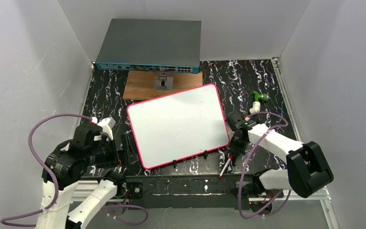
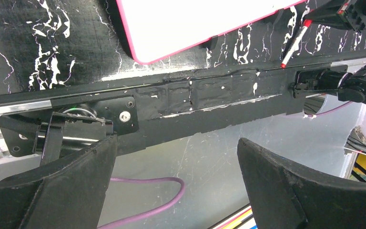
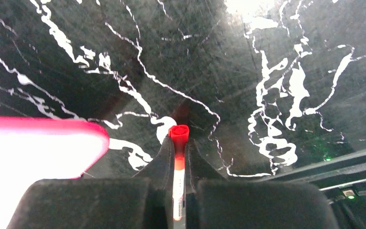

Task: Write a sentence on the whiteboard
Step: Pick up the whiteboard marker from the center of the board.

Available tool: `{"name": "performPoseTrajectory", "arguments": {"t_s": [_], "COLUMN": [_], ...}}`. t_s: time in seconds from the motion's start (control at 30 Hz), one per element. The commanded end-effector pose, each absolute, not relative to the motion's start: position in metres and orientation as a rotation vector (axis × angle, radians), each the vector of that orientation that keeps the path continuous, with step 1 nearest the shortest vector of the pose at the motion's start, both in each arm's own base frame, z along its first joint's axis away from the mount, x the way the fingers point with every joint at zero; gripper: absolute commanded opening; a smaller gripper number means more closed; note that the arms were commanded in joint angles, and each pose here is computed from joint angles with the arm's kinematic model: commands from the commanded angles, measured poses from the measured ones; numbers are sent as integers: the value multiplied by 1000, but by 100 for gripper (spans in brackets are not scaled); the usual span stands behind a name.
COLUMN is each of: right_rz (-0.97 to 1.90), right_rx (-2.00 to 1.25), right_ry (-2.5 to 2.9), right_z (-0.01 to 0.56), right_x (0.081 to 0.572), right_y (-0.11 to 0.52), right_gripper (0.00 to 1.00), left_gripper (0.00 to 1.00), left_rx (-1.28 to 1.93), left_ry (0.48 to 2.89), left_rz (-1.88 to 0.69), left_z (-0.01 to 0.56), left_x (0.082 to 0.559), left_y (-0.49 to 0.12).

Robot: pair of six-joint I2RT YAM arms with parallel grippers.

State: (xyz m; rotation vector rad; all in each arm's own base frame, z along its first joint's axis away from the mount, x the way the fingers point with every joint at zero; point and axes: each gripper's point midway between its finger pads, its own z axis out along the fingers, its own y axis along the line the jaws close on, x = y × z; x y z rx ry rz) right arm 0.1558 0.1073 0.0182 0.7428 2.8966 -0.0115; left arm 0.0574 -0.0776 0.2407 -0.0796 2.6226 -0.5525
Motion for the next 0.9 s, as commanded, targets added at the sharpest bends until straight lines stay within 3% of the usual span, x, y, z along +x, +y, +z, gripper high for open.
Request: {"name": "performPoseTrajectory", "arguments": {"t_s": [0.0,0.2,0.53,0.87], "right_rz": [-29,210,1078,1639], "right_rx": [659,438,-233,-374], "right_ry": [2844,2748,2403,2123], "right_z": [46,121,280,395], "right_x": [157,167,159,144], "right_y": [100,114,210,275], "right_gripper": [1,1,1,1], "left_gripper": [98,98,98,98], "left_rx": [-47,-1,234,262], "left_ry": [2621,2539,2243,1972], "left_rz": [-577,-719,-1197,-1512], "left_z": [247,271,347,397], "left_x": [54,60,73,105], "left_y": [-80,-98,-161,-202]}}
